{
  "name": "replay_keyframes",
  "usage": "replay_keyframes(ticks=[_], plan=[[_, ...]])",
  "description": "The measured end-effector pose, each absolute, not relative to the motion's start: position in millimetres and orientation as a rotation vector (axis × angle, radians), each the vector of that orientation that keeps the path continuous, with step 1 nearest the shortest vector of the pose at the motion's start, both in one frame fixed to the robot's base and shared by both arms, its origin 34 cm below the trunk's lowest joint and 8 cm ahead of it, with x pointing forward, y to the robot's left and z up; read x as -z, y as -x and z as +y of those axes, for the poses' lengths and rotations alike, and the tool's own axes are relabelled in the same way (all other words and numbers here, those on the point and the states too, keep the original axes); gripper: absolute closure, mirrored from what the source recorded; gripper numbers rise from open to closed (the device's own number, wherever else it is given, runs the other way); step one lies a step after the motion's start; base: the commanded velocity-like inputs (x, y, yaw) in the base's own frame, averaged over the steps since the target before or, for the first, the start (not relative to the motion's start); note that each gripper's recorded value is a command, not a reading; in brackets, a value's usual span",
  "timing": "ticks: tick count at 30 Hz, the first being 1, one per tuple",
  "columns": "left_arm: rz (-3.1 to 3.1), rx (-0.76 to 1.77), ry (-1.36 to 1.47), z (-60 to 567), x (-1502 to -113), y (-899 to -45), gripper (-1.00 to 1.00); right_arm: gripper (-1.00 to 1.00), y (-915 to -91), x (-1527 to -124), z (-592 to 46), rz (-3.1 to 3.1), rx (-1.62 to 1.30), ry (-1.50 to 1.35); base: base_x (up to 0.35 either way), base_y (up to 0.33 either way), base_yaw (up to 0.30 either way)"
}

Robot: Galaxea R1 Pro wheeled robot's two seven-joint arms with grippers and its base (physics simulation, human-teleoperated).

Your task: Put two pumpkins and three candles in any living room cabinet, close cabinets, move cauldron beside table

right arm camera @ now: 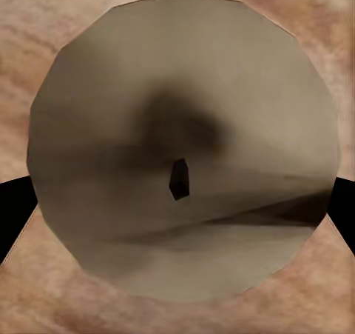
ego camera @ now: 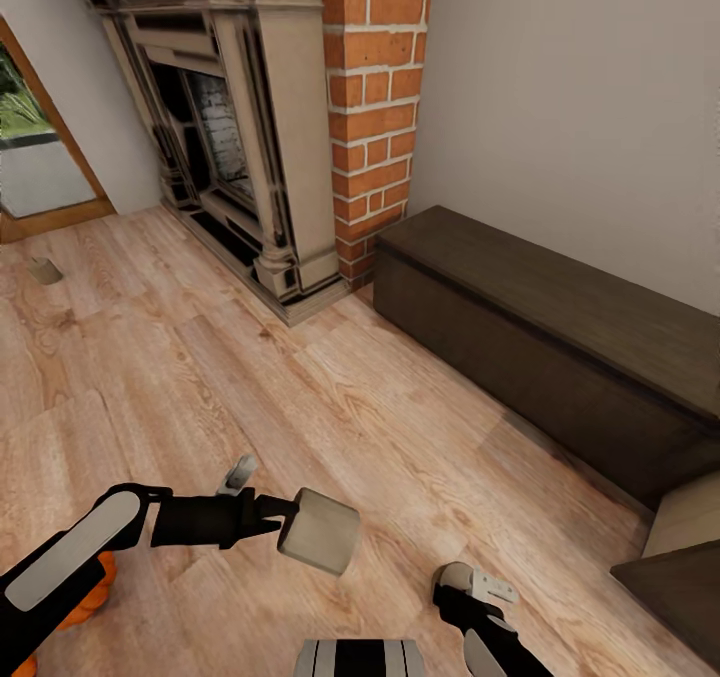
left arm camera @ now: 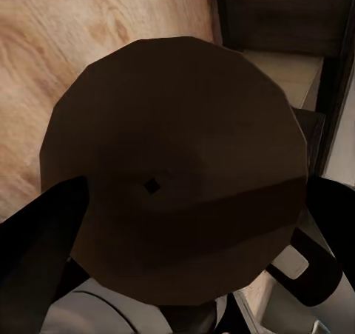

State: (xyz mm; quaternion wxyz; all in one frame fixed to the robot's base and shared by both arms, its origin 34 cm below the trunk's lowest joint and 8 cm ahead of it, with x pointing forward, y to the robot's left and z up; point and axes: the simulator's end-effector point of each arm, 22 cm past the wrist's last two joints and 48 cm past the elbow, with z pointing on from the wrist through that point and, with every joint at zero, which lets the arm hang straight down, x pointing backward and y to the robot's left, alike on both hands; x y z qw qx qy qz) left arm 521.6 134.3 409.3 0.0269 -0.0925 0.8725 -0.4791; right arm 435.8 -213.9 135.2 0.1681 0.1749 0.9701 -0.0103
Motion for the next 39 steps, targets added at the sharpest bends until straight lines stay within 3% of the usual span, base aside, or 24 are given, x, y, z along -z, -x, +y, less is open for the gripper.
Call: replay_keyframes(ticks=[18,25,27,39], plan=[[2.678,1.37,0.347,163,-407,-540,1.0,1.0,-449,-150,-212,2.722,0.016,-0.494,0.0,0.0,0.0],[2.701,1.249,0.289,174,-404,-542,1.0,1.0,-460,-161,-212,2.693,0.009,-0.49,0.0,0.0,0.0],[2.762,1.103,0.289,191,-388,-540,1.0,1.0,-461,-164,-214,2.692,0.01,-0.489,0.0,0.0,0.0],[2.757,1.034,0.295,189,-402,-544,1.0,1.0,-479,-185,-213,2.636,-0.002,-0.484,0.0,0.0,0.0]])
